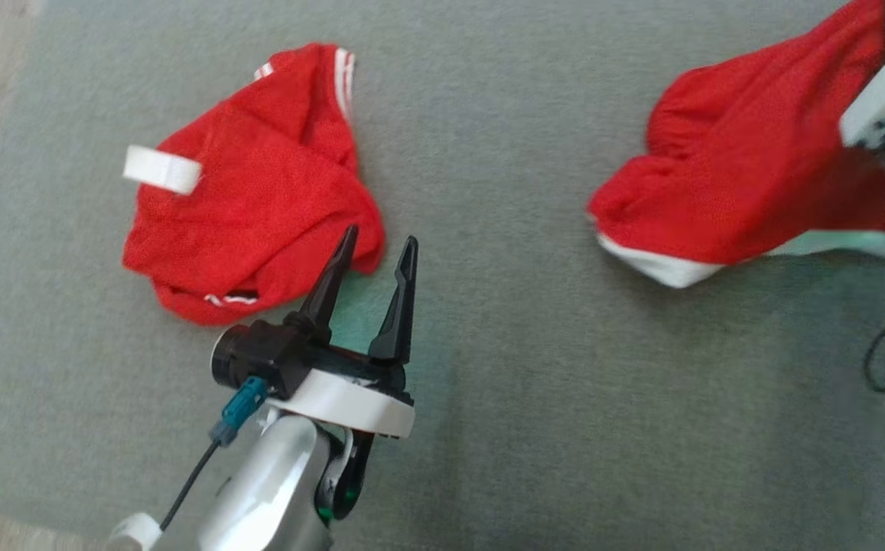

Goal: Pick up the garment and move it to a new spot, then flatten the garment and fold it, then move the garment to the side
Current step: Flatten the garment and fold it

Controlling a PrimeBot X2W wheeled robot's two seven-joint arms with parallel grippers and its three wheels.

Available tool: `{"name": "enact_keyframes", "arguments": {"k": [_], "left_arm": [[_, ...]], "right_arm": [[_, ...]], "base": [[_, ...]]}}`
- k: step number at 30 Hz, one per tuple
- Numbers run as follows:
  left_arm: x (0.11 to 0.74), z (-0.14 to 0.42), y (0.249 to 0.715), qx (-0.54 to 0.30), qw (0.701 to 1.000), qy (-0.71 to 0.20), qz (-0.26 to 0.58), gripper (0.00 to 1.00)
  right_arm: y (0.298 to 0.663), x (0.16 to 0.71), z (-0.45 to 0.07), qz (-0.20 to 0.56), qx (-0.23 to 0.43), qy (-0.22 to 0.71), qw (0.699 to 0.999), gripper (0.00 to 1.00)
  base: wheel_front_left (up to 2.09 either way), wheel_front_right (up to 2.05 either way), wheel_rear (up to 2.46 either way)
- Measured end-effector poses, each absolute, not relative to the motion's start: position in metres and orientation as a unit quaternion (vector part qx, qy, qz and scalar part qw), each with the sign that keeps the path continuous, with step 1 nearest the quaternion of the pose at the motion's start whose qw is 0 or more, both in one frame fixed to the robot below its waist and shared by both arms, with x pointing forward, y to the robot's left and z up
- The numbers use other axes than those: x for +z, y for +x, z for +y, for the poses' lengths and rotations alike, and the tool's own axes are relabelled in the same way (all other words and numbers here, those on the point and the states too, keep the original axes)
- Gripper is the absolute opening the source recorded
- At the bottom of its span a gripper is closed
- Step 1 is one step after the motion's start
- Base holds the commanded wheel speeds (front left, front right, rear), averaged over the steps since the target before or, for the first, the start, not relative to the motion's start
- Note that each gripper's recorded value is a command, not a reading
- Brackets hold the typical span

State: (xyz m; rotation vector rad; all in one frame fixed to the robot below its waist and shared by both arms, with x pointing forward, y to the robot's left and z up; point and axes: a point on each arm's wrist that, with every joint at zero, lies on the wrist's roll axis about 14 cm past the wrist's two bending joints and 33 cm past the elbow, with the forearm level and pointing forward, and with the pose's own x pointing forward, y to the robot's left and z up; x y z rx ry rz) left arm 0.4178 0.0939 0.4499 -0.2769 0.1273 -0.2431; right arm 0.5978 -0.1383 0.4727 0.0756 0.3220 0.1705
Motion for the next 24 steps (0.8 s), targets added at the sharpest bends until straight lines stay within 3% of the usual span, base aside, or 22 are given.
{"name": "enact_keyframes", "arguments": {"k": [7, 8, 9, 14, 24], "left_arm": [[0.445, 0.113, 0.420, -0.093, 0.984, -0.139, 0.069, 1.00], [0.444, 0.116, 0.420, -0.089, 0.984, -0.138, 0.070, 1.00], [0.443, 0.118, 0.421, -0.085, 0.984, -0.139, 0.071, 1.00], [0.440, 0.126, 0.420, -0.071, 0.985, -0.135, 0.075, 1.00], [0.462, 0.109, 0.428, -0.097, 0.985, -0.137, 0.044, 1.00]], "right_arm": [[0.635, 0.459, -0.129, 0.180, 0.100, -0.019, 0.978, 0.00], [0.638, 0.454, -0.128, 0.185, 0.101, -0.026, 0.977, 0.55], [0.641, 0.449, -0.127, 0.191, 0.102, -0.034, 0.976, 1.00], [0.638, 0.416, -0.124, 0.243, 0.110, -0.080, 0.960, 1.00], [0.614, 0.434, -0.153, 0.229, 0.089, -0.079, 0.966, 1.00]], "base": [[0.00, 0.00, 0.00], [0.00, 0.00, 0.00], [0.00, 0.00, 0.00], [0.00, 0.00, 0.00], [0.00, 0.00, 0.00]]}}
